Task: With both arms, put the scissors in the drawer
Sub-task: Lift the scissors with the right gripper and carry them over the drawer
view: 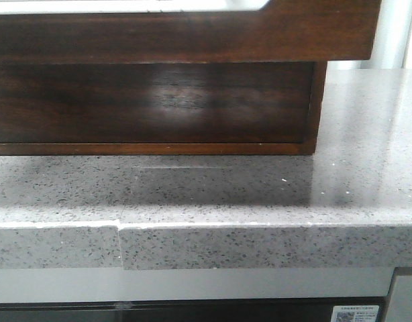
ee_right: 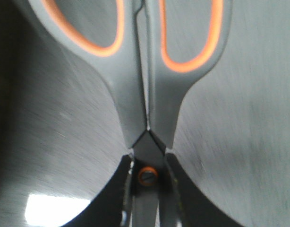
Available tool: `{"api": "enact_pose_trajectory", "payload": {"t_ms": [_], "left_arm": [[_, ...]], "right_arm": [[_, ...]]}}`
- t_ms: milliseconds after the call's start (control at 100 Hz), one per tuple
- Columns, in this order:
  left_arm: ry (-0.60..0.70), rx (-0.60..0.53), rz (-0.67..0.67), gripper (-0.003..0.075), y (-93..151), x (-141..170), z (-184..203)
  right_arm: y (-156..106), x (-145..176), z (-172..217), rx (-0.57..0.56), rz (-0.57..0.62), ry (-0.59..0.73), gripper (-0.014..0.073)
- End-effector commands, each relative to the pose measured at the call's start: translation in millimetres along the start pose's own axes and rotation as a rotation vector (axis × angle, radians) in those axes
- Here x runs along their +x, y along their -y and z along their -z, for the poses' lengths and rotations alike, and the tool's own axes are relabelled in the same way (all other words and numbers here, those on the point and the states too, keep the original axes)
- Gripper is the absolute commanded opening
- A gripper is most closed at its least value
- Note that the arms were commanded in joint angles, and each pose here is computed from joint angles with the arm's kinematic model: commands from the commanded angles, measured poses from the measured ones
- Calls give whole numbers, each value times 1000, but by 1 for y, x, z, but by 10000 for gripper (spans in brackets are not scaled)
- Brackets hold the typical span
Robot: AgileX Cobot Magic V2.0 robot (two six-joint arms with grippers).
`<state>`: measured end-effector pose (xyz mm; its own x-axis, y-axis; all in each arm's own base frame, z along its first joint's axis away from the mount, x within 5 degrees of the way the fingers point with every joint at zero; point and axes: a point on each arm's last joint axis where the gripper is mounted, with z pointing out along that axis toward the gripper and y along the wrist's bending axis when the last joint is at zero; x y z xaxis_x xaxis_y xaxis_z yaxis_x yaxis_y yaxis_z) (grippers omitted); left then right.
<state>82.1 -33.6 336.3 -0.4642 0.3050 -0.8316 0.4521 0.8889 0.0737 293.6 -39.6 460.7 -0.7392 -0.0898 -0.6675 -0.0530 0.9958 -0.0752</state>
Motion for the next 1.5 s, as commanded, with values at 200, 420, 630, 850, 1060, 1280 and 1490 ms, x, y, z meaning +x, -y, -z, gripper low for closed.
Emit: {"api": "enact_pose_trajectory", "payload": {"t_ms": [200,420,630,850,1060,1280,1490], "left_arm": [[98,-13,16,389,-1,-14,6],[101,-14,16,389,-1,-14,6],[103,-15,16,389,-1,-14,6],[100,-14,17,389,-1,-14,5],[100,-14,17,389,-1,-14,5],[100,-14,17,389,-1,-14,5],[101,-15,17,389,-1,-14,5]], "right_arm": [[-70,-7,114,-190,259,318,-27],[-127,2,142,-466,547,443,-27],[-171,7,137,-626,777,460,-27],[-214,12,111,-619,974,369,-27],[-262,20,80,-425,1150,274,-27],[-289,22,49,-321,1218,201,-27],[-304,25,25,-298,1251,144,-27]]}}
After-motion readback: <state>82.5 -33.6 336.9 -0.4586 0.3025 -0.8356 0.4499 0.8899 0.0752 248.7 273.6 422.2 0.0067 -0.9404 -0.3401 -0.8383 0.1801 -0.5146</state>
